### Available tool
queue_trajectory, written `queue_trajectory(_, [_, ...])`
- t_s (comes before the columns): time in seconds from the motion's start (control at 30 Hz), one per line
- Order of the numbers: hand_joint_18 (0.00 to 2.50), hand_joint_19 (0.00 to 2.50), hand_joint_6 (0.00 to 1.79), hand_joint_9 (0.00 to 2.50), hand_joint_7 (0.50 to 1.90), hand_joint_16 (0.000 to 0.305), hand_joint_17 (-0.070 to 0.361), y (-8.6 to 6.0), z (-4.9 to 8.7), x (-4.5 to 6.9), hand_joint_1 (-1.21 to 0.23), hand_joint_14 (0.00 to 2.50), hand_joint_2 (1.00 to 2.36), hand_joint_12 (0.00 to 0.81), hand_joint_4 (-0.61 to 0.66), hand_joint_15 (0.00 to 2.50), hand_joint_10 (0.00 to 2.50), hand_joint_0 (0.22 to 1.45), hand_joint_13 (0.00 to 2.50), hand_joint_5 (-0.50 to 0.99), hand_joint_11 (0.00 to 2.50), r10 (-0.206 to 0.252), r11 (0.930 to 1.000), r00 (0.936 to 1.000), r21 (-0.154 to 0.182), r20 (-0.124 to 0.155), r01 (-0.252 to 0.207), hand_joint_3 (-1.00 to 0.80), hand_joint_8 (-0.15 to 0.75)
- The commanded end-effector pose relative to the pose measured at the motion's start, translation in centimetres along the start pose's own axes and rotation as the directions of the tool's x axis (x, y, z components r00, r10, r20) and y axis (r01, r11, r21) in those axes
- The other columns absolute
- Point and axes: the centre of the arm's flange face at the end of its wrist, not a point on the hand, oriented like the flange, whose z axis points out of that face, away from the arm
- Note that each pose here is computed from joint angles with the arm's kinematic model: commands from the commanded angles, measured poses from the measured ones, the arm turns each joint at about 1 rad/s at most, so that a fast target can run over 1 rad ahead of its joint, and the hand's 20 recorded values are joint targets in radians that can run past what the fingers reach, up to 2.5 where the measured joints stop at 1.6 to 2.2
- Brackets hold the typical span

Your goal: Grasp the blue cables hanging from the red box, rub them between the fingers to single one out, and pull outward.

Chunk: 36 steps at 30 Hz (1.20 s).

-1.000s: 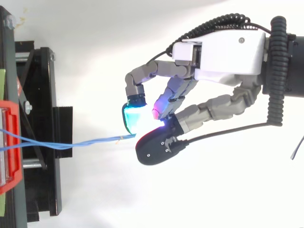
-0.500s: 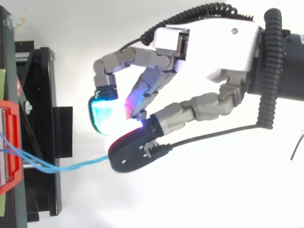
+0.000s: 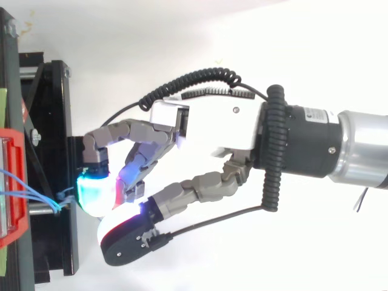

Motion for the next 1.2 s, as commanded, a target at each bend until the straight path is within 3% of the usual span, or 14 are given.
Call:
queue_trajectory(0.0, [0.53,0.6,0.5,0.89,1.14,0.056,0.127,-1.4,0.3,0.6,-0.66,0.02,1.0,0.394,0.17,0.56,0.02,0.49,0.72,-0.11,0.53,0.009,1.0,0.9999,-0.001,-0.006,-0.009,-0.5,0.265])
queue_trajectory(0.1, [0.45,0.5,0.5,0.83,1.02,0.059,0.132,-3.0,0.0,0.8,-0.66,0.02,1.0,0.396,0.21,0.43,0.02,0.48,0.6,-0.12,0.45,0.007,1.0,1.0,-0.006,-0.003,-0.008,-0.5,0.261])
queue_trajectory(0.23, [0.22,0.28,0.5,0.76,0.89,0.061,0.137,-4.7,0.0,0.6,-0.66,0.01,1.0,0.386,0.23,0.22,0.01,0.46,0.36,-0.13,0.33,0.021,0.9983,0.9997,-0.055,0.015,-0.02,-0.5,0.26])
queue_trajectory(0.4, [0.1,0.17,0.5,0.71,0.84,0.061,0.138,-5.3,0.2,0.7,-0.66,0.01,1.0,0.378,0.22,0.15,0.01,0.46,0.26,-0.14,0.28,0.012,0.9933,0.9994,-0.115,0.034,-0.008,-0.5,0.258])
queue_trajectory(0.5, [0.05,0.15,0.5,0.69,0.81,0.062,0.14,-5.4,0.3,0.5,-0.66,0.01,1.0,0.378,0.22,0.14,0.01,0.45,0.22,-0.15,0.26,-0.019,0.9888,0.9976,-0.147,0.066,0.028,-0.5,0.259])
queue_trajectory(0.63, [0.03,0.14,0.5,0.67,0.81,0.063,0.142,-5.1,0.6,0.4,-0.66,0.01,1.0,0.379,0.21,0.14,0.01,0.45,0.21,-0.15,0.25,-0.059,0.9818,0.9939,-0.175,0.093,0.075,-0.5,0.261])
queue_trajectory(0.67, [0.03,0.15,0.5,0.67,0.8,0.063,0.142,-4.8,0.9,0.4,-0.66,0.01,1.0,0.379,0.2,0.14,0.01,0.45,0.21,-0.15,0.25,-0.085,0.9745,0.9889,-0.196,0.122,0.108,-0.5,0.26])
queue_trajectory(0.73, [0.03,0.15,0.5,0.66,0.8,0.063,0.143,-5.6,1.1,0.4,-0.65,0.01,1.0,0.381,0.2,0.14,0.01,0.45,0.21,-0.15,0.25,-0.1,0.9725,0.9855,-0.196,0.137,0.126,-0.5,0.259])
queue_trajectory(0.83, [0.07,0.16,0.5,0.65,0.81,0.063,0.141,-6.9,1.7,0.7,-0.66,0.01,1.0,0.382,0.2,0.15,0.01,0.45,0.24,-0.15,0.25,-0.106,0.9683,0.9829,-0.209,0.151,0.136,-0.5,0.26])
queue_trajectory(0.97, [0.14,0.2,0.5,0.67,0.8,0.062,0.139,-6.8,2.2,0.7,-0.66,0.01,1.0,0.379,0.2,0.19,0.01,0.46,0.3,-0.15,0.27,-0.088,0.9601,0.9821,-0.248,0.166,0.128,-0.5,0.262])
queue_trajectory(1.07, [0.18,0.23,0.5,0.7,0.81,0.06,0.135,-6.8,2.2,0.6,-0.65,0.01,1.0,0.375,0.21,0.21,0.01,0.46,0.35,-0.15,0.28,-0.096,0.9584,0.9805,-0.25,0.171,0.138,-0.5,0.263])
queue_trajectory(1.13, [0.18,0.23,0.5,0.7,0.82,0.06,0.135,-6.6,2.3,1.1,-0.65,0.01,1.0,0.375,0.21,0.22,0.01,0.47,0.36,-0.15,0.28,-0.12,0.9517,0.9756,-0.259,0.184,0.166,-0.5,0.263])
queue_trajectory(1.17, [0.18,0.24,0.5,0.71,0.82,0.059,0.134,-6.8,2.5,1.3,-0.65,0.01,1.0,0.375,0.21,0.22,0.01,0.47,0.36,-0.15,0.29,-0.136,0.9455,0.9696,-0.266,0.203,0.188,-0.5,0.262])
